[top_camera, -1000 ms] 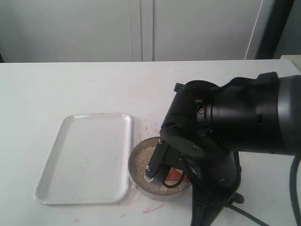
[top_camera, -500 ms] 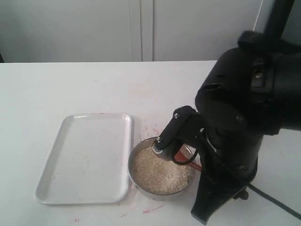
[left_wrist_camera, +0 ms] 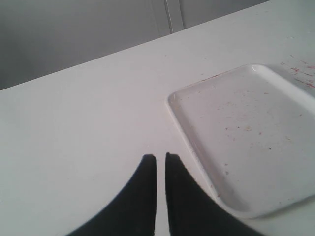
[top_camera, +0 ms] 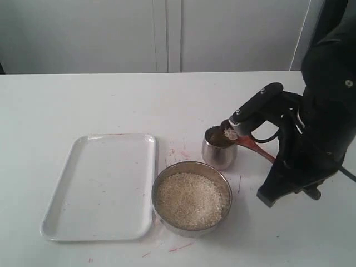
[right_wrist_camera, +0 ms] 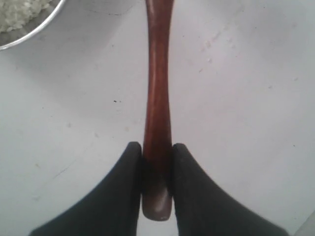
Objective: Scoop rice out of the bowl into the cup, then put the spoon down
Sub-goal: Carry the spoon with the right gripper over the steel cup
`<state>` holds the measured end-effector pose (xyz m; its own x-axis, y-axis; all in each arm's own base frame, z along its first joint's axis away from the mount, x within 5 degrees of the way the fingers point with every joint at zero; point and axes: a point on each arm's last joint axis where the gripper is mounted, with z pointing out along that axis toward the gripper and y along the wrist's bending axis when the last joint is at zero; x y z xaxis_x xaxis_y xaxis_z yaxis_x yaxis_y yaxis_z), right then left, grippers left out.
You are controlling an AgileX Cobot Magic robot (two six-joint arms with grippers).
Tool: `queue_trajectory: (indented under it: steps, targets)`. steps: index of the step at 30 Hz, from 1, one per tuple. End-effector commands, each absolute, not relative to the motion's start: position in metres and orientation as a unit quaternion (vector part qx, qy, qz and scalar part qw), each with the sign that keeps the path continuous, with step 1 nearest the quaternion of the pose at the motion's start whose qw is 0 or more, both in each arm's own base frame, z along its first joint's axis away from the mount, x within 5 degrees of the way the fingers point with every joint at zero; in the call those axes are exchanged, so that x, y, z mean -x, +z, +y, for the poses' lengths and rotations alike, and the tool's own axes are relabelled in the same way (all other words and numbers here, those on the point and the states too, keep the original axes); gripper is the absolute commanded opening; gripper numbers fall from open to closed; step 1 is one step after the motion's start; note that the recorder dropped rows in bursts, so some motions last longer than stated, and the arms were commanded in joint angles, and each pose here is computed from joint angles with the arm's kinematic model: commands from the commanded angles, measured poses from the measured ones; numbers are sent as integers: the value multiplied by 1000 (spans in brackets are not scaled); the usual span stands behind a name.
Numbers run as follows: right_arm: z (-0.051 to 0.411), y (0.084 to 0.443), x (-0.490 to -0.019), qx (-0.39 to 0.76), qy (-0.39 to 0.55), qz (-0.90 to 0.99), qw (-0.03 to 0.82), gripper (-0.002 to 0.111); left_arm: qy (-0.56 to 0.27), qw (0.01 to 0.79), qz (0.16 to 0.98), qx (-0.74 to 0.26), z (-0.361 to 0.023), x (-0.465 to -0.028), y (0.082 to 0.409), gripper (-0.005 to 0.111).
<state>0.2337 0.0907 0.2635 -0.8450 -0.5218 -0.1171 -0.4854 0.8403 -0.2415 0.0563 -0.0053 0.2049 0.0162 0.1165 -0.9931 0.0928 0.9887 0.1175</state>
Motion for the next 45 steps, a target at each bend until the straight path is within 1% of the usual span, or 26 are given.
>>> queue_trajectory:
  steps: [1, 7, 19, 27, 35, 45]
  targets:
    - [88, 252, -246, 263, -108, 955, 80, 0, 7, 712, 699, -72, -5, -56, 206, 14]
    - [99, 245, -268, 269, -106, 953, 92, 0, 7, 712, 699, -72, -5, -56, 206, 14]
    - [100, 239, -297, 297, -172, 935, 90, 0, 7, 712, 699, -72, -5, -56, 206, 14]
    - [96, 232, -305, 320, -215, 919, 86, 0, 7, 712, 699, -72, -5, -56, 206, 14]
    - [92, 236, -310, 349, -250, 898, 96, 0, 7, 712, 699, -72, -5, -56, 206, 14]
    - [91, 236, -310, 390, -260, 879, 86, 0, 7, 712, 699, -72, -5, -56, 206, 14]
